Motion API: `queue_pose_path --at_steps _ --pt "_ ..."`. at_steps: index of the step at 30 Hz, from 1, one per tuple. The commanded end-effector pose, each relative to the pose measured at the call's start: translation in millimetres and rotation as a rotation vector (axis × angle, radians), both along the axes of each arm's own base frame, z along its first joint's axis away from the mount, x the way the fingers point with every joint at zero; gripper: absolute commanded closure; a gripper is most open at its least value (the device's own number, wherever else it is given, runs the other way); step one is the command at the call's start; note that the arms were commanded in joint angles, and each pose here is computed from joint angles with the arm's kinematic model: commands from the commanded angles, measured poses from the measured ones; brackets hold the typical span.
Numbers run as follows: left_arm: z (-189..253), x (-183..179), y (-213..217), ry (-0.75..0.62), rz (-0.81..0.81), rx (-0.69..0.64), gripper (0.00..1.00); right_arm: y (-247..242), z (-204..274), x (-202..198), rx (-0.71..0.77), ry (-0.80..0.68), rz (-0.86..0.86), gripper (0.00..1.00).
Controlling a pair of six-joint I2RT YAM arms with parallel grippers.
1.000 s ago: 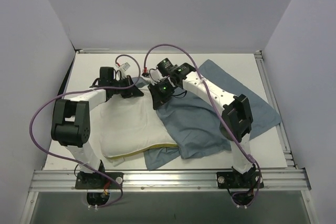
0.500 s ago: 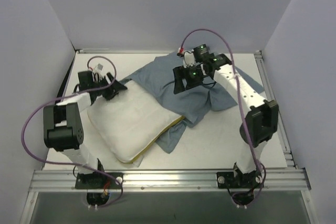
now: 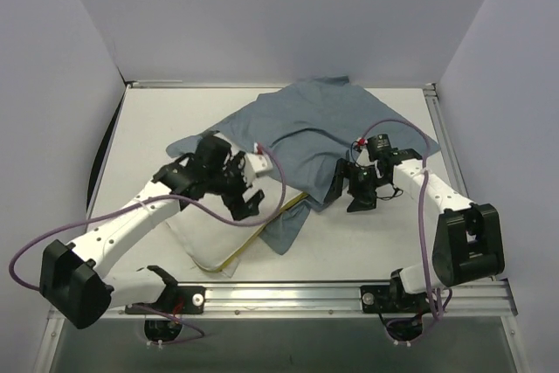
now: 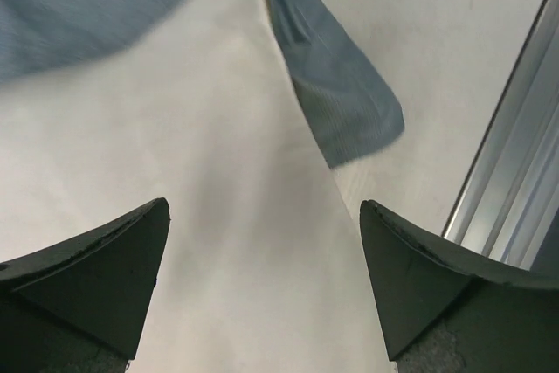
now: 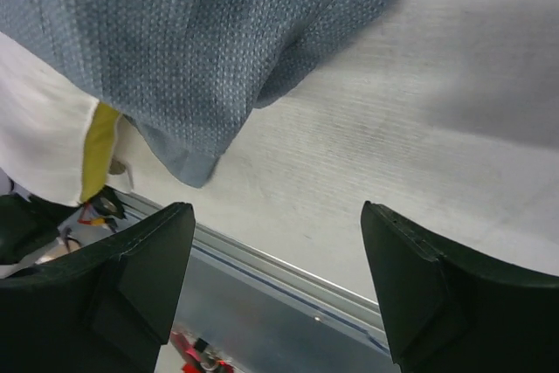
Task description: Put the pillow into the pillowcase
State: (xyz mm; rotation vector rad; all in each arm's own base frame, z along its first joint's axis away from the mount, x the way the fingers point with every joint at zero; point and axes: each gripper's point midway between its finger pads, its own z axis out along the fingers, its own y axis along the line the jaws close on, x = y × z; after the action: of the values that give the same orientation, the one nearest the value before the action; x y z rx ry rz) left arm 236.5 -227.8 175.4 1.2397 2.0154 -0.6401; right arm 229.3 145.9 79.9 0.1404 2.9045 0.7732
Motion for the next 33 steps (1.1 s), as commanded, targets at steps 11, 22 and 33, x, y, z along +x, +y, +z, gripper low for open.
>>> queue_pose_path --at_steps 11,22,33 --pt "-134 -34 19 0.163 -0.082 0.401 0.40 57 -54 9 0.119 -0.029 -0.223 0.19" --pt "-61 12 -30 0.378 -0.022 -0.015 1.00 75 -99 28 -0.012 -0.106 -0.177 0.27" --pt "-25 66 -44 0.401 0.194 -0.221 1.00 119 -56 -6 0.235 -0.039 0.051 1.00"
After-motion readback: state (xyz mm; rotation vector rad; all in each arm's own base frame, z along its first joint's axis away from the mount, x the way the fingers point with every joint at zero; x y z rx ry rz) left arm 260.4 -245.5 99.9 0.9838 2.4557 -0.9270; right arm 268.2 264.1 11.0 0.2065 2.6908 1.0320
